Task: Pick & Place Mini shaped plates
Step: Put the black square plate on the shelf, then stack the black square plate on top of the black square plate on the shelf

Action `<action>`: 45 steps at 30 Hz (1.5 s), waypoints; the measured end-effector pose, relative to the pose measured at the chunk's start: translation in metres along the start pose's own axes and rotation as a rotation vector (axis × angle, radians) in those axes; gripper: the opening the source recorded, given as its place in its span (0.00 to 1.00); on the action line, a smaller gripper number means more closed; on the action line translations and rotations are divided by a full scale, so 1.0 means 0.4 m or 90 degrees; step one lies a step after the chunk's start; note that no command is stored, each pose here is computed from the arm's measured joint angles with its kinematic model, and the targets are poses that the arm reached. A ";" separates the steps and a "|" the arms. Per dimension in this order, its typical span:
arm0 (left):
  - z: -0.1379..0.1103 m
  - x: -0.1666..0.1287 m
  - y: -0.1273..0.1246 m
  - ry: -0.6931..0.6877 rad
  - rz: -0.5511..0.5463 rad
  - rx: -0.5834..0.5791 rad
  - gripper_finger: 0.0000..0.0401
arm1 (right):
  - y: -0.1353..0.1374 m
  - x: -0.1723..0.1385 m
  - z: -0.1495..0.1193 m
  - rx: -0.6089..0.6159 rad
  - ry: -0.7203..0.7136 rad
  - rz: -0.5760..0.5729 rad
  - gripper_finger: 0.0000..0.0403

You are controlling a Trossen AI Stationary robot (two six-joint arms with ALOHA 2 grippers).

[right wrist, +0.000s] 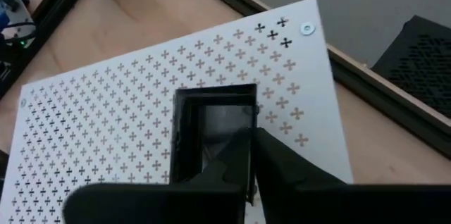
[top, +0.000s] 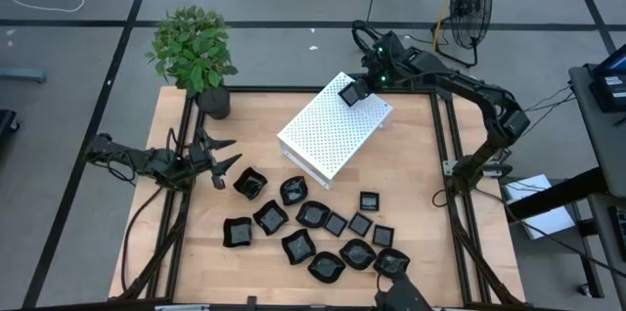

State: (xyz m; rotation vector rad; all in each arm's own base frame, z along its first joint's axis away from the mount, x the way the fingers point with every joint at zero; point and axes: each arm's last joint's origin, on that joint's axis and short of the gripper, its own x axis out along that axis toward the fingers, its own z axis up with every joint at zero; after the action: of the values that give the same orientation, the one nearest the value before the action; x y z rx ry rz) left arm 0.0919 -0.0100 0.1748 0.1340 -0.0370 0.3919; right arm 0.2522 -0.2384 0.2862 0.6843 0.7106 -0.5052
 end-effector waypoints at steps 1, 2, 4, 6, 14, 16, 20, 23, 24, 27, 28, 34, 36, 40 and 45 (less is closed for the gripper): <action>0.000 0.000 0.000 0.000 0.000 0.000 0.53 | 0.001 0.000 0.000 0.000 0.000 0.000 0.07; 0.000 0.000 0.000 0.000 0.000 0.000 0.53 | 0.001 0.000 0.000 0.000 0.000 0.000 0.09; 0.000 0.000 0.000 0.000 0.000 0.000 0.53 | 0.002 0.001 -0.001 0.000 0.001 0.001 0.14; 0.000 0.000 0.000 0.000 0.000 0.000 0.53 | 0.000 0.001 0.001 -0.002 -0.006 -0.017 0.18; 0.000 0.000 0.000 0.000 0.000 0.000 0.53 | 0.038 -0.094 0.021 -0.109 -0.117 -0.056 0.32; 0.000 0.000 0.000 0.000 0.000 0.000 0.53 | 0.064 -0.136 0.016 -0.145 -0.144 -0.048 0.34; 0.000 0.000 0.000 0.000 0.000 0.000 0.53 | 0.149 -0.225 -0.029 -0.255 -0.182 0.008 0.36; 0.000 0.000 0.000 0.000 0.000 0.000 0.53 | 0.221 -0.274 -0.096 -0.338 -0.199 0.064 0.37; 0.000 0.000 0.000 0.000 0.000 0.000 0.53 | 0.243 -0.288 -0.124 -0.364 -0.199 0.088 0.37; 0.000 0.000 0.000 0.000 0.000 0.000 0.53 | 0.299 -0.324 -0.215 -0.431 -0.198 0.165 0.37; 0.000 0.000 0.000 0.000 0.000 0.000 0.53 | 0.312 -0.333 -0.249 -0.444 -0.193 0.191 0.37; 0.000 0.000 0.000 0.000 0.000 0.000 0.53 | 0.330 -0.341 -0.439 -0.385 -0.133 0.202 0.37; 0.000 0.000 0.000 0.000 0.000 0.000 0.53 | 0.336 -0.339 -0.494 -0.403 -0.117 0.200 0.37; 0.000 0.000 0.000 0.000 0.000 0.000 0.53 | 0.371 -0.332 -0.584 -0.469 -0.117 0.172 0.37; 0.000 0.000 0.000 0.000 0.000 0.000 0.53 | 0.430 -0.291 -0.668 -0.474 -0.070 0.140 0.37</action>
State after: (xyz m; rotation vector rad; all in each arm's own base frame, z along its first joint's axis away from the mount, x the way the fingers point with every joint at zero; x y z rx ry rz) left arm 0.0918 -0.0100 0.1748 0.1338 -0.0373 0.3920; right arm 0.1719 0.0905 0.2886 0.0307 0.6477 -0.0516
